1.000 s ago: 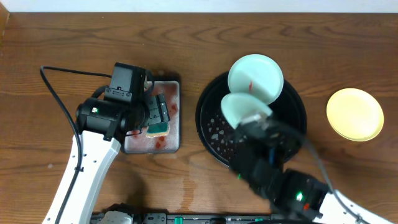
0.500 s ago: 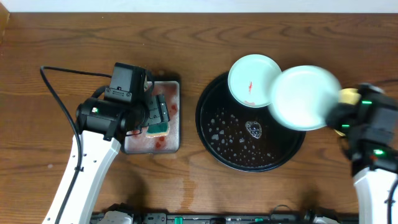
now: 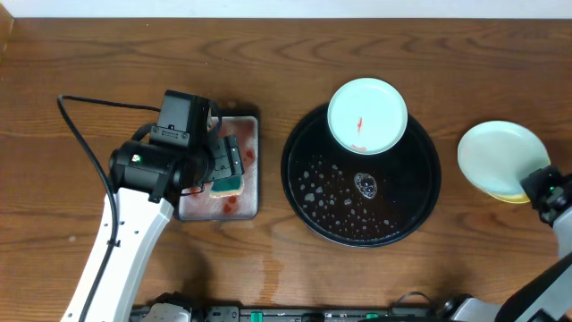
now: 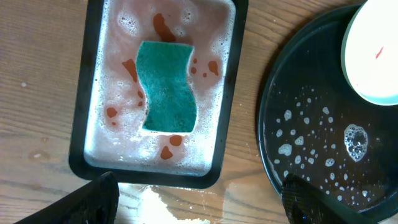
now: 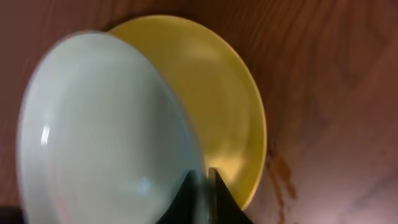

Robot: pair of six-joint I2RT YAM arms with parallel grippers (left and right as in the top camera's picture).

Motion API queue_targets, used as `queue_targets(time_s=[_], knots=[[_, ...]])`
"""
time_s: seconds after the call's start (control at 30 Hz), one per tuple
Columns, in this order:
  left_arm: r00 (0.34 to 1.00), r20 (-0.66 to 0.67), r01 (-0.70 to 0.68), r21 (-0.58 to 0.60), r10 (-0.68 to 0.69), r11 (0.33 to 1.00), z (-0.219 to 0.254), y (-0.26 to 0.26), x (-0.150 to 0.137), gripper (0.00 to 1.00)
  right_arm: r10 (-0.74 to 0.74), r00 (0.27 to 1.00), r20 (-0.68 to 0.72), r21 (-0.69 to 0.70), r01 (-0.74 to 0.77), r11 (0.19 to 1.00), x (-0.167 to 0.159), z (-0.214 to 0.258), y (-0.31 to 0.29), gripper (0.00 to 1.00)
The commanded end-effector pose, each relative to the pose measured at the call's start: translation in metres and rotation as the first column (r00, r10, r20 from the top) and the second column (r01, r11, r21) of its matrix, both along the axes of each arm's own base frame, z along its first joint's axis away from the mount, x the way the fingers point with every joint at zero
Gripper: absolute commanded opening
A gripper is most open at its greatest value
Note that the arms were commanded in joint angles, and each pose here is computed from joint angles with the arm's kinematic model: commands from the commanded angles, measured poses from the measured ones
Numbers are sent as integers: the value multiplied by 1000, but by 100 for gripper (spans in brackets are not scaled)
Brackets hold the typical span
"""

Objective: Clean dirty plates on tray and stack at the side
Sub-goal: 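Lower the blue-green plate onto the yellow plate at right, then grasp the rim of the remaining blue-green plate with right gripper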

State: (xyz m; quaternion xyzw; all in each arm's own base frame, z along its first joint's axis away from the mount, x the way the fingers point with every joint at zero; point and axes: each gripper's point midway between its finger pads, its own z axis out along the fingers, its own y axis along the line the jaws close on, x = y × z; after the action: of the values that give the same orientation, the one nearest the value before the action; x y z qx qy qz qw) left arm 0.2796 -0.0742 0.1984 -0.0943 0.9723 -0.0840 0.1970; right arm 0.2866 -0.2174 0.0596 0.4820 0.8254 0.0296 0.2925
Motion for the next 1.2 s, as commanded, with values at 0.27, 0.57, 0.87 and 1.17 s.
queue_targets(time_s=[0.27, 0.57, 0.87, 1.17], knots=[[1000, 5, 8, -2, -8, 1000, 2, 0, 0, 84, 425, 796, 430, -31, -458, 888, 65, 133, 104, 41], [1000, 5, 8, -2, -8, 1000, 2, 0, 0, 84, 794, 595, 123, -269, -750, 604, 63, 123, 240, 52], [1000, 5, 8, -2, -8, 1000, 2, 0, 0, 84, 859, 497, -124, -415, -812, 410, 128, 44, 265, 56], [1000, 5, 8, -2, -8, 1000, 2, 0, 0, 84, 838, 529, -134, -349, -817, 459, 150, -25, 264, 38]])
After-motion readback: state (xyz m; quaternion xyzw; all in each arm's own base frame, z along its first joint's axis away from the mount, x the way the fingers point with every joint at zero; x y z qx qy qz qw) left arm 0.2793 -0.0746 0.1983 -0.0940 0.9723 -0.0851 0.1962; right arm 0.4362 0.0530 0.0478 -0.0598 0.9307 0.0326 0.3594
